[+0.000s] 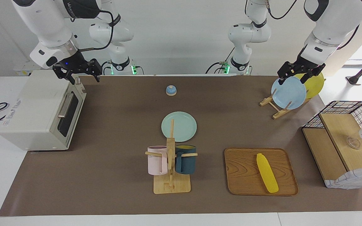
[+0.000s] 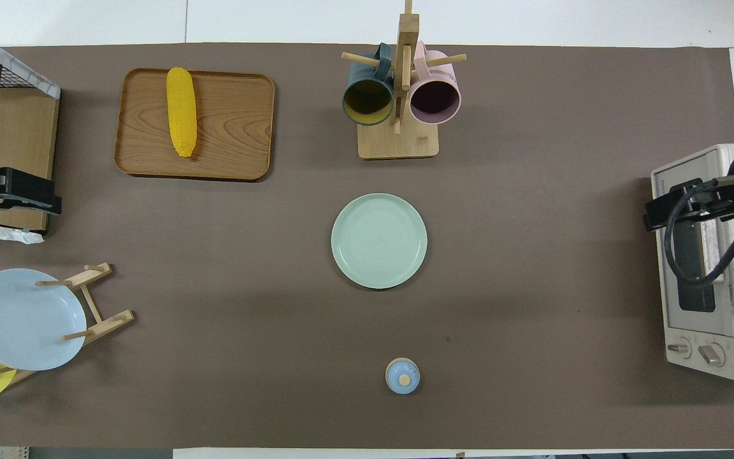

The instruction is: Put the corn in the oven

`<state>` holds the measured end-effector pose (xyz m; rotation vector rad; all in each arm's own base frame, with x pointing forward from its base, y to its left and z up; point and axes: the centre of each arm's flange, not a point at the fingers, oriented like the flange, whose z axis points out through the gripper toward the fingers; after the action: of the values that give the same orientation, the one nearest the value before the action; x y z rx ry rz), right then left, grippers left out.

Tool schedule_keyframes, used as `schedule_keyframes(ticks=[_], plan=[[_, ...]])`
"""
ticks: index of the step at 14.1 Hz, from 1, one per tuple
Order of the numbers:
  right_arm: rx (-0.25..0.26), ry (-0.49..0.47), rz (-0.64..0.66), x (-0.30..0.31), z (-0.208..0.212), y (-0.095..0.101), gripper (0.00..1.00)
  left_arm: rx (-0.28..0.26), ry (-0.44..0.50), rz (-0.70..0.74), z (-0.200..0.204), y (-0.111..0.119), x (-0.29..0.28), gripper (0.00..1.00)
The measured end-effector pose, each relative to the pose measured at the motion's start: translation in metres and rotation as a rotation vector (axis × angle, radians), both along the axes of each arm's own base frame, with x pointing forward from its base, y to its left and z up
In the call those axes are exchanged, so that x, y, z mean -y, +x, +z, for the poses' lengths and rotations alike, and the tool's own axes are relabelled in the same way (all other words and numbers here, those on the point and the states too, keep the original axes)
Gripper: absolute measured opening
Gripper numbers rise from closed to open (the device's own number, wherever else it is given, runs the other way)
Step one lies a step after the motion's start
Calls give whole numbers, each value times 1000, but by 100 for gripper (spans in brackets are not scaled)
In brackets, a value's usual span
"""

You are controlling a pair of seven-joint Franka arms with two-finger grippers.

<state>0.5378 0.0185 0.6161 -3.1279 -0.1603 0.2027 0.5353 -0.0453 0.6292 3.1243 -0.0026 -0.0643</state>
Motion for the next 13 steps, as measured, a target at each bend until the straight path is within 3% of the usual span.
schedule_keyframes(ticks=[7,11,13], plan=[[-1,0,2,-1,-1,0,100,2,0,0,0,0,0,100],[-7,3,23,3,-20,0,52,27,-2,-3,2,3,2,100],[19,13,72,22,-32,0,30,40,-4,-3,2,5,2,100]])
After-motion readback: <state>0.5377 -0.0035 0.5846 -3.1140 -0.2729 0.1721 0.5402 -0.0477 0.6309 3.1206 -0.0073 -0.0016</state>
